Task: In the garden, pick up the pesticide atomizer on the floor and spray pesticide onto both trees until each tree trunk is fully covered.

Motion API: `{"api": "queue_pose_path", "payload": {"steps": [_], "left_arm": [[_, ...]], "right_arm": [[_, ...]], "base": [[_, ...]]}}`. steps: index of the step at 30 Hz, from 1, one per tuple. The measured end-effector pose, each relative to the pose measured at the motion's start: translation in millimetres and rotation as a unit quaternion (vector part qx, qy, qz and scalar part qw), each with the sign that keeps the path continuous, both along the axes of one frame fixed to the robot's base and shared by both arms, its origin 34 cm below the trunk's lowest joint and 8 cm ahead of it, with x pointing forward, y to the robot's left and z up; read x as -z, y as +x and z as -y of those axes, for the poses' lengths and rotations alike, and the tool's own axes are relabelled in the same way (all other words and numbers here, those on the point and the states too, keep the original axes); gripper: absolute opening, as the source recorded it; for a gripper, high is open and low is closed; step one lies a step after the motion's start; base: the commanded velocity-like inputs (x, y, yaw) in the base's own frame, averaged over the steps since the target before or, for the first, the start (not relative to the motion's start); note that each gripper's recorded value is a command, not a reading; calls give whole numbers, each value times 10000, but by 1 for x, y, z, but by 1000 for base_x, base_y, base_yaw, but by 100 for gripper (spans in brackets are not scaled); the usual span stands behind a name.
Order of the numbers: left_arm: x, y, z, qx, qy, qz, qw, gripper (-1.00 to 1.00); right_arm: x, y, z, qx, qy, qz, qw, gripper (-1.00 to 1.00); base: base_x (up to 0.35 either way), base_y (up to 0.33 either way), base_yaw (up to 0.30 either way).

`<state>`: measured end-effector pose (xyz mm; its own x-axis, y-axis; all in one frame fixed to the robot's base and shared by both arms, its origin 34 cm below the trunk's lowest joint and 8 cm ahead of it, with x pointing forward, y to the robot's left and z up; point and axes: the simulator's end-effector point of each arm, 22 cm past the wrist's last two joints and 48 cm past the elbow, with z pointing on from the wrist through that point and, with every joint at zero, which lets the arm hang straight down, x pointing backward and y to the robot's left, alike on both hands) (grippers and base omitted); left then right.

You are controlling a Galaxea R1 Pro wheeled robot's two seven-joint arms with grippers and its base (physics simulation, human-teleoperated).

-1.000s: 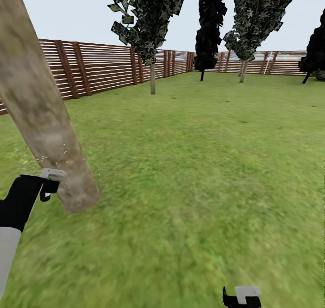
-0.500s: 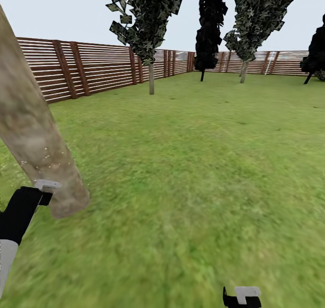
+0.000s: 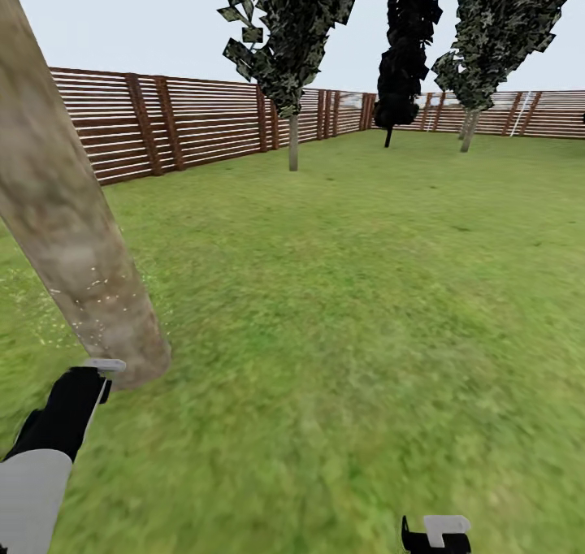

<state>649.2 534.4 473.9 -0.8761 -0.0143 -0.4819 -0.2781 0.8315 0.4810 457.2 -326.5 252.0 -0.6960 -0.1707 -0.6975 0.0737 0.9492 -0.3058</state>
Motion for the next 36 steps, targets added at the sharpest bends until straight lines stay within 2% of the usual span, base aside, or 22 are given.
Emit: {"api": "queue_pose_path", "payload": {"steps": [3,6,7,12,14,15,17,18,20,21,22,24,26,29,36], "left_arm": [[-2,-2,-6,-57,55,-6,10000,-100],[-1,-14,-27,-287,30,5,9996,-100],[-2,-13,-30,-302,26,102,9995,-100],[-1,-7,-19,-289,-88,260,9992,-100],[6,0,2,-274,-346,367,9984,-100],[6,3,6,-260,-391,420,9980,-100],[2,20,14,-228,-508,945,9940,-100],[2,22,16,-288,-512,1044,9928,-100],[6,16,16,-509,-365,1046,9925,-100],[22,6,20,-621,-359,872,9936,-100],[31,3,24,-617,-352,813,9941,-100],[27,14,30,-482,-233,1101,9925,-100],[26,17,30,-451,-208,1164,9920,-100],[23,11,21,-606,27,1156,9914,-100],[23,9,19,-646,59,1152,9912,-100]], "right_arm": [[0,0,0,0,-1,1,10000,100],[0,0,0,0,0,1,10000,100],[0,0,0,-4,-1,1,10000,100],[0,0,0,-6,0,-1,10000,100],[0,0,0,-3,1,-3,10000,100],[0,0,0,-2,0,-2,10000,100],[0,0,0,-2,2,-1,10000,100],[0,0,-1,-5,4,-1,10000,100],[0,0,-1,-6,5,2,10000,100],[0,0,-1,3,5,5,10000,100],[0,0,-1,9,5,10,10000,100],[0,0,0,12,-1,13,10000,100],[-1,0,0,9,0,14,10000,100],[0,0,0,7,3,13,10000,100],[-1,1,0,-3,3,15,10000,100]], "base": [[241,-156,0],[89,-34,4],[9,-3,172],[2,-1,258],[0,0,277],[0,0,278],[0,0,278],[0,0,275],[0,0,190],[0,0,47],[56,-29,19],[175,-132,6],[216,-167,2],[229,-180,0],[181,-222,0]]}}
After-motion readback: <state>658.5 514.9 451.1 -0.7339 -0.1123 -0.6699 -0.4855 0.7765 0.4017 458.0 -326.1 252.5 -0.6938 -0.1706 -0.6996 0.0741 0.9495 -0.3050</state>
